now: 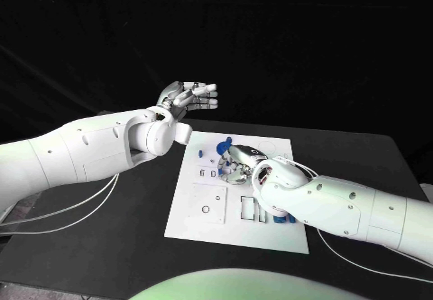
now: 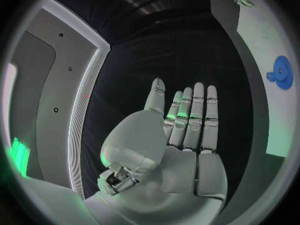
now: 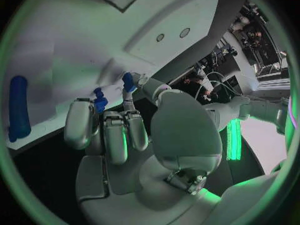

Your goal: Assemble the parts on the task board

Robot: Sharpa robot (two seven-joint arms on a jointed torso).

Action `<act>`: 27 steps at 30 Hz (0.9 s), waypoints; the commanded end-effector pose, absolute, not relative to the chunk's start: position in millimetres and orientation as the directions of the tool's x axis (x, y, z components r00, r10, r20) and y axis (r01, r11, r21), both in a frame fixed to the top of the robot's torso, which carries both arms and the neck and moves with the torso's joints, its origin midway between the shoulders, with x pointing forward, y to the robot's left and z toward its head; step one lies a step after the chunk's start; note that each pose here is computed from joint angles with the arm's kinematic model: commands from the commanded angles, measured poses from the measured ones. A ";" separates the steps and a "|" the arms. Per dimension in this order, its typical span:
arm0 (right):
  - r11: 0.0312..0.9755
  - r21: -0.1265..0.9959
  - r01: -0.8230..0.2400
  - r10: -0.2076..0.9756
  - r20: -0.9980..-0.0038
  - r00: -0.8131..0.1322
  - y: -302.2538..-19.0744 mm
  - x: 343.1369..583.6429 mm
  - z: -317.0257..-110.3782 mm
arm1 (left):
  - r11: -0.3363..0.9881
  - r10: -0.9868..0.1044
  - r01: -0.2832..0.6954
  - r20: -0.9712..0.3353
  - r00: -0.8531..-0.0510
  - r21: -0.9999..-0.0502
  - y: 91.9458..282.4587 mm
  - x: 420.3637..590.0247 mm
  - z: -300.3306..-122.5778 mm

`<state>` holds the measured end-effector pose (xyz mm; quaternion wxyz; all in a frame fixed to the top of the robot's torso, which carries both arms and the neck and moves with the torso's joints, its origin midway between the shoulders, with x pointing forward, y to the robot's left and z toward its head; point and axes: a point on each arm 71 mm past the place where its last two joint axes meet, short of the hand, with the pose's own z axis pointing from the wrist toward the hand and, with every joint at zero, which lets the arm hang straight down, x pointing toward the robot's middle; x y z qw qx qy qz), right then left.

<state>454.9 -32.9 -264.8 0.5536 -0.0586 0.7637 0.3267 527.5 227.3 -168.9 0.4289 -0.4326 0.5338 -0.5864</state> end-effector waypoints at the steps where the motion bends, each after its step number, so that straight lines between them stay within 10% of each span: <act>1: 0.781 0.428 -0.455 0.278 -0.891 -0.360 -32.1 454.6 -264.2 | -0.074 -0.960 0.045 0.059 -0.274 -0.996 225.2 526.9 -167.6; 27: 0.776 0.440 -0.453 0.281 -0.883 -0.376 -28.5 455.5 -269.4 | -0.073 -0.960 0.040 0.059 -0.275 -0.997 226.1 526.4 -167.7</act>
